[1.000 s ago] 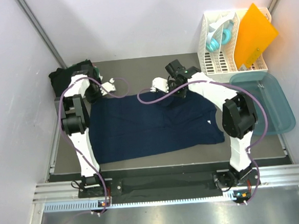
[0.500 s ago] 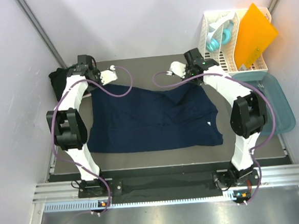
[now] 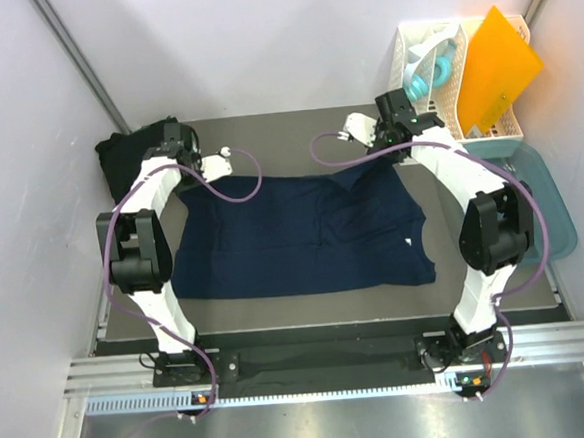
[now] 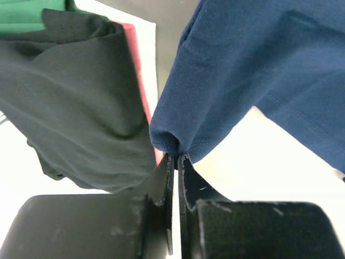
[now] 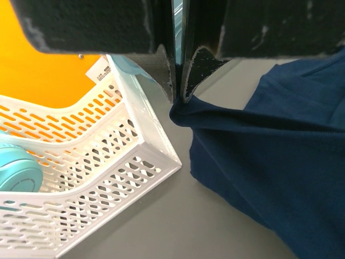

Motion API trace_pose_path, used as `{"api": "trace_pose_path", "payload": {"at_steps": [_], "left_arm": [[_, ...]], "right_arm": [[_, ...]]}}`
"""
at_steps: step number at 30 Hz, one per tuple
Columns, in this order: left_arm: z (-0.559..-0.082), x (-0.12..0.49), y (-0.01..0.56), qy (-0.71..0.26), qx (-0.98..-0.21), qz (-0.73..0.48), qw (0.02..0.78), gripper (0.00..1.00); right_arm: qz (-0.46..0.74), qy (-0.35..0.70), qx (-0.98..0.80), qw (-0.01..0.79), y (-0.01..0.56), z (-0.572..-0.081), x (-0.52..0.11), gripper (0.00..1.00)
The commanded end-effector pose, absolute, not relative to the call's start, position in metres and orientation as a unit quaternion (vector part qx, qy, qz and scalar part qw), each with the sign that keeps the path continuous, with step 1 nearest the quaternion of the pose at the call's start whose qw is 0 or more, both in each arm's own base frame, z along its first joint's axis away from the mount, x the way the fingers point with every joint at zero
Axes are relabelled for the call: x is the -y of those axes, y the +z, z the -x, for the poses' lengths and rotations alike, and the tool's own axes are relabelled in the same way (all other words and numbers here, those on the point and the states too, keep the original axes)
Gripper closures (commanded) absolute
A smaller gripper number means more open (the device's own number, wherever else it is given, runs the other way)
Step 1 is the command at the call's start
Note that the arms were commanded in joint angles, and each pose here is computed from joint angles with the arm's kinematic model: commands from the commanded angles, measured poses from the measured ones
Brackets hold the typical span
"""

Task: Fold and stack the t-shirts
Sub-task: Grap the side of the flattened tshirt furthest away from the robot with both arms, then fold the other side of the tshirt into a rectangle

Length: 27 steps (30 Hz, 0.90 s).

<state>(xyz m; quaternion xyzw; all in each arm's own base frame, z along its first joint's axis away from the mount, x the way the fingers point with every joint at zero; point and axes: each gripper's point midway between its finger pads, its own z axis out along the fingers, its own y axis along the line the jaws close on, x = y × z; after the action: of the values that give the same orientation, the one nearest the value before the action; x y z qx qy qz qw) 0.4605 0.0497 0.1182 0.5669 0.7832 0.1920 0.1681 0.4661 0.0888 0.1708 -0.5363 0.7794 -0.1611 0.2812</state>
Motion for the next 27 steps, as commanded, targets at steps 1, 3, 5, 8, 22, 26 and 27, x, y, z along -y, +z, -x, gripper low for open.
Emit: {"api": "trace_pose_path", "payload": {"at_steps": [1,3,5,8,22,26,27], "left_arm": [[-0.47,-0.058,0.147,0.241,-0.776,-0.551,0.192,1.0],[-0.471,-0.059,0.149,0.243,-0.775,-0.55,0.195,1.0],[-0.472,-0.059,0.149,0.245,-0.775,-0.548,0.197,1.0],[-0.47,-0.061,0.149,0.25,-0.774,-0.55,0.189,1.0],[-0.467,-0.075,0.146,0.283,-0.762,-0.561,0.156,1.0],[-0.473,-0.078,0.147,0.298,-0.761,-0.553,0.162,1.0],[-0.471,-0.078,0.145,0.295,-0.762,-0.553,0.161,1.0]], "right_arm": [[0.544,-0.154,-0.767,0.303,0.204,-0.446,-0.082,1.0],[0.545,-0.167,-0.765,0.299,0.207,-0.44,-0.075,1.0],[0.543,-0.172,-0.767,0.295,0.208,-0.437,-0.066,1.0],[0.541,-0.166,-0.773,0.287,0.211,-0.427,-0.057,1.0],[0.566,-0.155,-0.77,0.252,0.195,-0.394,-0.048,1.0],[0.567,-0.131,-0.774,0.25,0.197,-0.389,-0.055,1.0],[0.571,-0.121,-0.774,0.246,0.195,-0.385,-0.057,1.0]]}}
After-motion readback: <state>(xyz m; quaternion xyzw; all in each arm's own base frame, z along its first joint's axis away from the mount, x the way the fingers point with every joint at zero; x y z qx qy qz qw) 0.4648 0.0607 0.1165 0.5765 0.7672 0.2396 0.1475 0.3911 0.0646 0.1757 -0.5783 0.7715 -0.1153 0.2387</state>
